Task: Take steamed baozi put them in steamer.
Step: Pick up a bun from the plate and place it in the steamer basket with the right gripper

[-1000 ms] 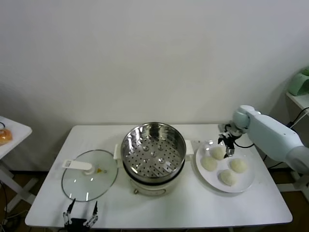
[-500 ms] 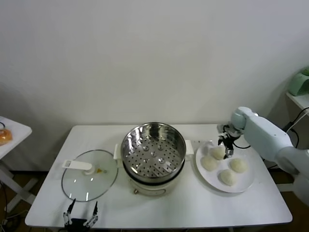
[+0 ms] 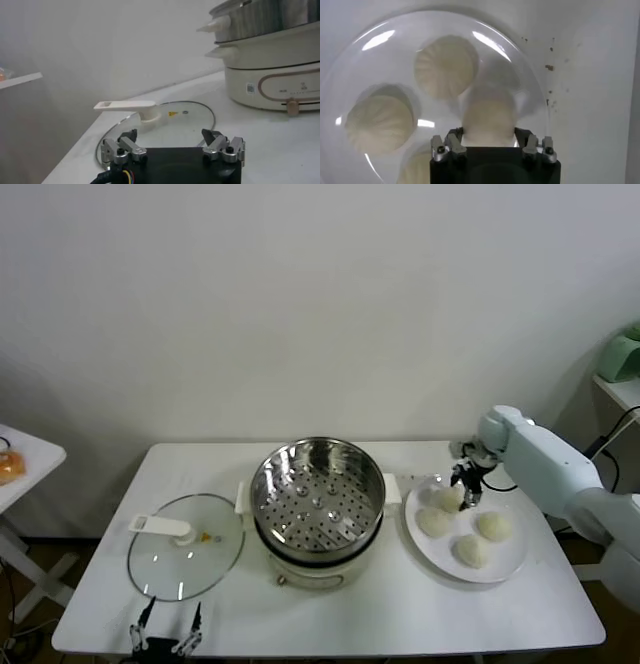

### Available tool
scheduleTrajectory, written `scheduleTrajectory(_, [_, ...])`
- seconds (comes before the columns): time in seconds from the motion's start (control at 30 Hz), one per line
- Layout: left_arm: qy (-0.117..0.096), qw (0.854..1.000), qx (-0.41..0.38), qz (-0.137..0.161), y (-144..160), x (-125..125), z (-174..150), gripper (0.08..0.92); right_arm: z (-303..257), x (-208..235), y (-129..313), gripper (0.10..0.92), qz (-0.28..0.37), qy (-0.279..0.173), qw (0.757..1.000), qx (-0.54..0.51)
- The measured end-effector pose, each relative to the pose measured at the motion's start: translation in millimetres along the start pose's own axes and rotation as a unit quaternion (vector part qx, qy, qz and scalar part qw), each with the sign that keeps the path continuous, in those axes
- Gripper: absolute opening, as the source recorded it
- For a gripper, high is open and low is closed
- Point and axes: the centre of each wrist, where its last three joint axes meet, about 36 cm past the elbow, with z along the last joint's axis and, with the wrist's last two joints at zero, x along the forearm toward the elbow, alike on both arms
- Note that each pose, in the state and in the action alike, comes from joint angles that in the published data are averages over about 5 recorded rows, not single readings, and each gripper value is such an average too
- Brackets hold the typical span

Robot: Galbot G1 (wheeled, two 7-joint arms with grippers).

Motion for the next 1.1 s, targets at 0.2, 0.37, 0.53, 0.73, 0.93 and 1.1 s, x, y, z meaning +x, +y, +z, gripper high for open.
scheduleTrajectory(0.2, [-0.001, 1.0, -0.004, -0.001, 2, 2, -1, 0.823, -5, 36, -5, 0.704, 0.014, -0.003, 0.999, 0.036])
scheduleTrajectory(0.37, [-0.003, 1.0, -0.008, -0.001, 2, 4, -3, 0.823, -14, 81, -11, 0.706, 0.033, -0.01, 0.997, 0.073])
scheduleTrajectory(0.53, [-0.005, 1.0, -0.012, -0.003, 4, 5, -6, 0.823, -32, 129, -18, 0.705, 0.054, -0.022, 0.991, 0.117])
scheduleTrajectory(0.73, [-0.005, 1.0, -0.013, -0.004, 4, 7, -5, 0.823, -70, 180, -22, 0.704, 0.075, -0.042, 0.979, 0.185])
scheduleTrajectory(0.93, [-0.005, 1.0, -0.013, -0.005, 3, 7, -5, 0.823, -126, 217, -20, 0.704, 0.085, -0.053, 0.956, 0.275])
scheduleTrajectory(1.1, [-0.005, 1.0, -0.012, -0.006, 2, 6, -5, 0.823, -181, 230, -17, 0.704, 0.085, -0.06, 0.927, 0.359])
